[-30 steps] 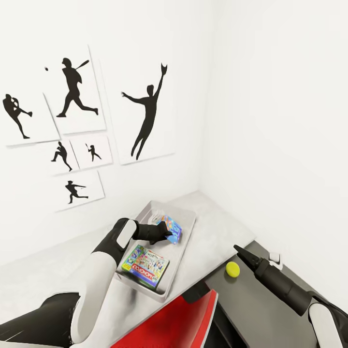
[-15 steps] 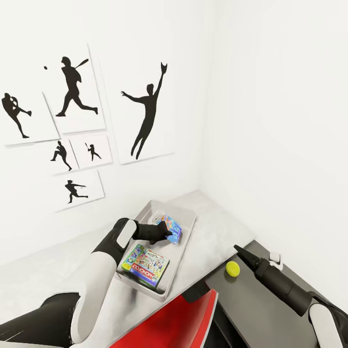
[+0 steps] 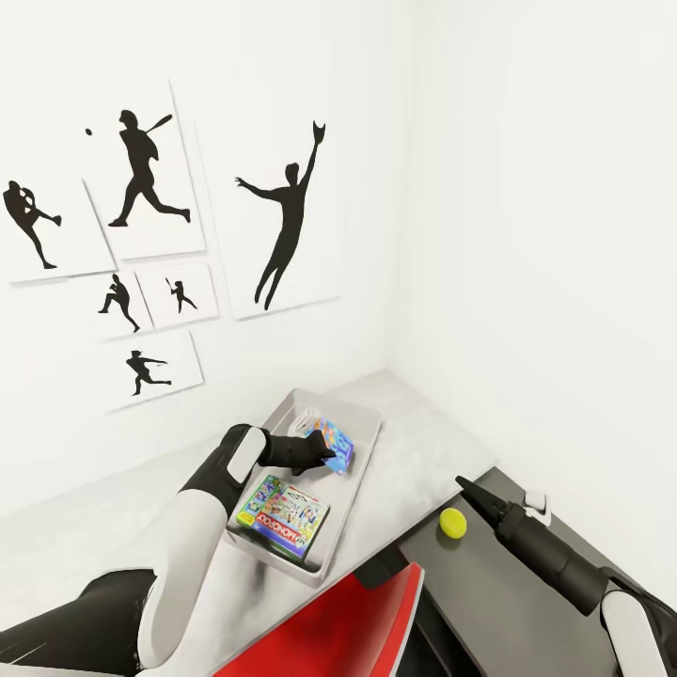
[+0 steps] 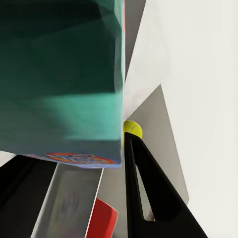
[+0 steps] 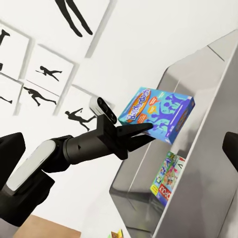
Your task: Put all the toys in the child's room - the three board games (two on the bed and one on the table), the two jigsaw puzzles on the table, and the tennis ball on the table - inside the toy box on the table in the child's room.
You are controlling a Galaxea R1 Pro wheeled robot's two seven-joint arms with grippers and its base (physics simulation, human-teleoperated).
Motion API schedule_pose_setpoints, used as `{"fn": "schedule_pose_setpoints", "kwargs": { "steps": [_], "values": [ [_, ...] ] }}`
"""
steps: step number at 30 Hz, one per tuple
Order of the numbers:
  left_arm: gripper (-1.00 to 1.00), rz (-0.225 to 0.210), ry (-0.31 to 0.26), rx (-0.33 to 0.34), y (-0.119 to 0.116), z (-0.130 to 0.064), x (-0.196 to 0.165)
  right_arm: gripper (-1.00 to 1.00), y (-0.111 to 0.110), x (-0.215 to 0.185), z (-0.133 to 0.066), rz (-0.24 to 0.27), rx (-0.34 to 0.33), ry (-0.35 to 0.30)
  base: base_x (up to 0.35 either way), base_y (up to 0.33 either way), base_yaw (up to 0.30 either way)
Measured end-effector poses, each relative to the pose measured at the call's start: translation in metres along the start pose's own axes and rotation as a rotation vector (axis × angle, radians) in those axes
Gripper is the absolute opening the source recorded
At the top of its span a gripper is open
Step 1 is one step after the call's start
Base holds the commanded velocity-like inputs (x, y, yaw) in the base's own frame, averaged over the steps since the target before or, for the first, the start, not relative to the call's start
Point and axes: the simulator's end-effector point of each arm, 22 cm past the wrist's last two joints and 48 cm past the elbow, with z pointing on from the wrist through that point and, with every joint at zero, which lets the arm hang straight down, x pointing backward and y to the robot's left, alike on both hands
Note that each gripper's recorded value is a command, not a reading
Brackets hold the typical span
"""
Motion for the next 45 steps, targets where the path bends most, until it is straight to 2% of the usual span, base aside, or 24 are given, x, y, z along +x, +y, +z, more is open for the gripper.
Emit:
{"fn": "schedule_pose_setpoints", "kwargs": {
  "steps": [19, 20, 45],
  "values": [
    [-1.00, 0.001, -0.001, -0.001, 0.0001, 0.0001, -0.0001, 1.00, 0.0002, 0.0003, -0.0002, 0.000, -0.001, 0.000, 0.000, 0.000, 0.000],
    [1.00, 0.001, -0.001, -0.001, 0.0001, 0.0001, -0.0002, 1.00, 0.0002, 0.0003, -0.0002, 0.000, -0.001, 0.000, 0.000, 0.000, 0.000],
    [1.00, 0.001, -0.002, -0.001, 0.0006, -0.0004, -0.0006, 1.00, 0.0004, 0.0001, -0.0002, 0.000, -0.002, -0.001, 0.000, 0.000, 0.000]
  ]
}}
